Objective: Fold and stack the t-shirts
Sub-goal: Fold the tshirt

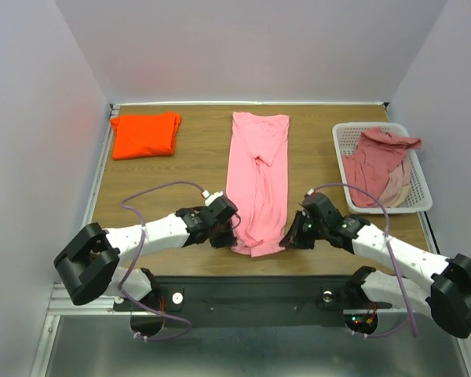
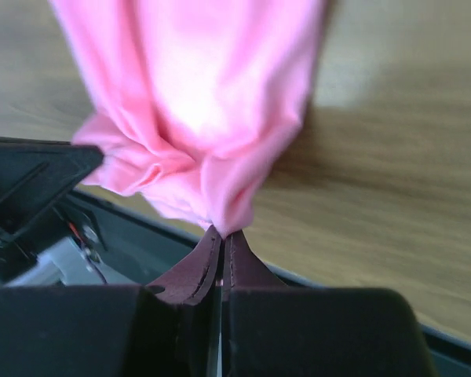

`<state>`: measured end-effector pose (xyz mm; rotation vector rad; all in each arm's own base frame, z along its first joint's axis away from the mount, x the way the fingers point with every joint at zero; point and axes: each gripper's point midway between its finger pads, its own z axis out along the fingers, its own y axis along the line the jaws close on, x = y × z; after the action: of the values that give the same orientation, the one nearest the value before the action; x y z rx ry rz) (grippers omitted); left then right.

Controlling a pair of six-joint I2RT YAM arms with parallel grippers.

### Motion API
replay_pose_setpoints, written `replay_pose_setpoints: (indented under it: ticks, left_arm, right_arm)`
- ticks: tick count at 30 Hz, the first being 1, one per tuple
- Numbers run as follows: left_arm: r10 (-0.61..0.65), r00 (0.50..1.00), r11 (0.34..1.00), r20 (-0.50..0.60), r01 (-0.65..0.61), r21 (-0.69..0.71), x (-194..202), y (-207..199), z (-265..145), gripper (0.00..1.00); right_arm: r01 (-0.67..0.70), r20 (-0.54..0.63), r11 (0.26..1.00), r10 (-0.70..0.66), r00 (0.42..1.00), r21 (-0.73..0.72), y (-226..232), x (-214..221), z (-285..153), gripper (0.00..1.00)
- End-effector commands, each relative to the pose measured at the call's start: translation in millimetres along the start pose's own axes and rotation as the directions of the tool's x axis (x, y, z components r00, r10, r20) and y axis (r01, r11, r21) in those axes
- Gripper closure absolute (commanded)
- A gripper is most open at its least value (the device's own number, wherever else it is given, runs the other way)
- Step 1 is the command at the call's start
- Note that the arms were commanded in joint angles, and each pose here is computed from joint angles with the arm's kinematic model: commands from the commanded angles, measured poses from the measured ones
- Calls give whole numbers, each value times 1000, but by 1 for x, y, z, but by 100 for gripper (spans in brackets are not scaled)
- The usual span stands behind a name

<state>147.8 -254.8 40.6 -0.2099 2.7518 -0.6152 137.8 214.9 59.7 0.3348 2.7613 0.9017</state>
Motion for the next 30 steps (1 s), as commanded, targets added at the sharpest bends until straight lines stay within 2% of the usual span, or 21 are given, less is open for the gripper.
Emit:
replay_pose_setpoints:
  ticks: [1,2,7,13,20,25,30]
  left_arm:
    - [30,994,999,103,-28,-20,-45,-16,-5,100]
    - [27,992,999,127,-23,-32,-58,-14,-3,100]
    - [13,975,1000,224,-9,-21,-109,-30,-10,100]
    - [50,947,998,317,-36,-49,-167,-47,-14,100]
    - [71,934,994,349,-39,-98,-213,-52,2,100]
    - [65,922,995,381,-31,-94,-244,-59,9,100]
    - [79,928,993,363,-40,-114,-265,-53,28,100]
  right_arm:
    - [51,186,999,-49,981,-6,32,-46,-10,100]
    - [59,245,998,-56,968,-4,43,-62,-16,100]
    - [76,396,991,-112,911,107,51,-110,-17,100]
    - [70,490,985,-138,861,156,72,-161,-17,100]
    - [27,545,982,-128,829,189,72,-204,-13,100]
    - [-7,550,982,-99,829,186,63,-228,-5,100]
    - [-9,542,982,-96,835,188,61,-245,4,100]
